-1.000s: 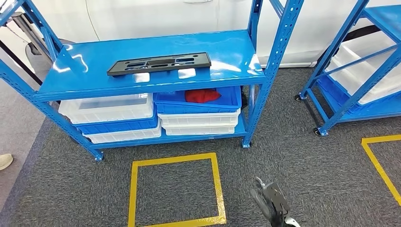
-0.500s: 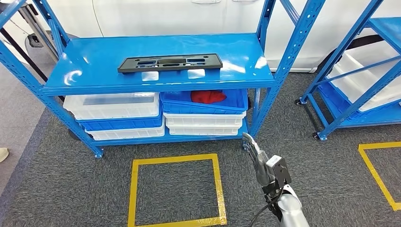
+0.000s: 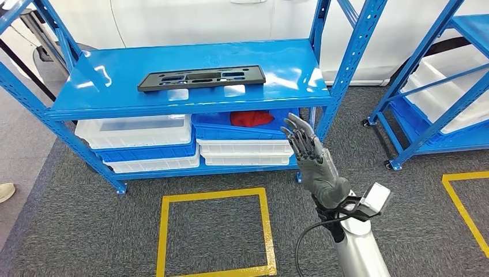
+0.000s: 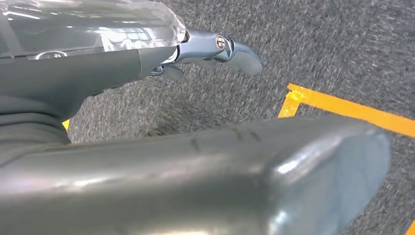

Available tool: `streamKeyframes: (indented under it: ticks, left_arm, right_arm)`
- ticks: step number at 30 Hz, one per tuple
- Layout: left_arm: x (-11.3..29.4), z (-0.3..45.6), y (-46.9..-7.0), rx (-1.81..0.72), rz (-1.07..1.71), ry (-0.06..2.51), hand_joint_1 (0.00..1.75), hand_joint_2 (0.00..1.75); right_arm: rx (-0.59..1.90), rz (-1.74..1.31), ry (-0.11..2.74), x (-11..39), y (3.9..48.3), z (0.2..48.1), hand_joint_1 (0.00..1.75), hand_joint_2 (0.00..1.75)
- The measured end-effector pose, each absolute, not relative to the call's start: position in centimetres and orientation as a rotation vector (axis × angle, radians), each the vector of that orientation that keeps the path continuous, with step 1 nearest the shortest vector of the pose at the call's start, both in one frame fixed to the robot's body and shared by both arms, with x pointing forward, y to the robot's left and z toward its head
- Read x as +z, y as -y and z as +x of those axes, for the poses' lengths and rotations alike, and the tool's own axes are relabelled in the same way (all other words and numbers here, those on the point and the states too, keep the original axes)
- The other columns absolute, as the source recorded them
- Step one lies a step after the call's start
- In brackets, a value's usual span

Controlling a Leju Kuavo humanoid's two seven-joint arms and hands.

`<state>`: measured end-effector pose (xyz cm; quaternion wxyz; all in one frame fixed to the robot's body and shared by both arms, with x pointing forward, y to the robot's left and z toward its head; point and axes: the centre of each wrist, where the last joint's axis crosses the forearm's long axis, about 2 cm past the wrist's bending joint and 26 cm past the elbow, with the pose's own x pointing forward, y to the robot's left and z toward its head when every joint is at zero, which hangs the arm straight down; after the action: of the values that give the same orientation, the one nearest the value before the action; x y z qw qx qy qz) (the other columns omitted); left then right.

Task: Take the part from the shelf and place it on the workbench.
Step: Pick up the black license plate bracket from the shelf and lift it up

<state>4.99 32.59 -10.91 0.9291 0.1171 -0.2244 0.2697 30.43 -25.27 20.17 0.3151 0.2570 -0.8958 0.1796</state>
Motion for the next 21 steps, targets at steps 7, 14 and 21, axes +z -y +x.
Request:
streamKeyframes:
  ticks: [7, 14, 21]
  left_arm:
    - [-10.9, 4.9, -32.4, 0.58, 0.243, 0.456, 0.0, 0.0]
    - [-11.0, 4.9, -32.0, 0.601, 0.244, 0.457, 0.0, 0.0]
    - [-11.0, 4.8, -31.5, 0.603, 0.232, 0.453, 0.0, 0.0]
  right_arm:
    - [0.514, 0.869, 2.475, 23.1, 23.6, 29.5, 0.0, 0.0]
    - [0.555, 1.088, 2.562, 26.0, 22.5, 28.0, 0.0, 0.0]
    - [0.59, 1.111, 2.552, 25.8, 22.9, 26.8, 0.0, 0.0]
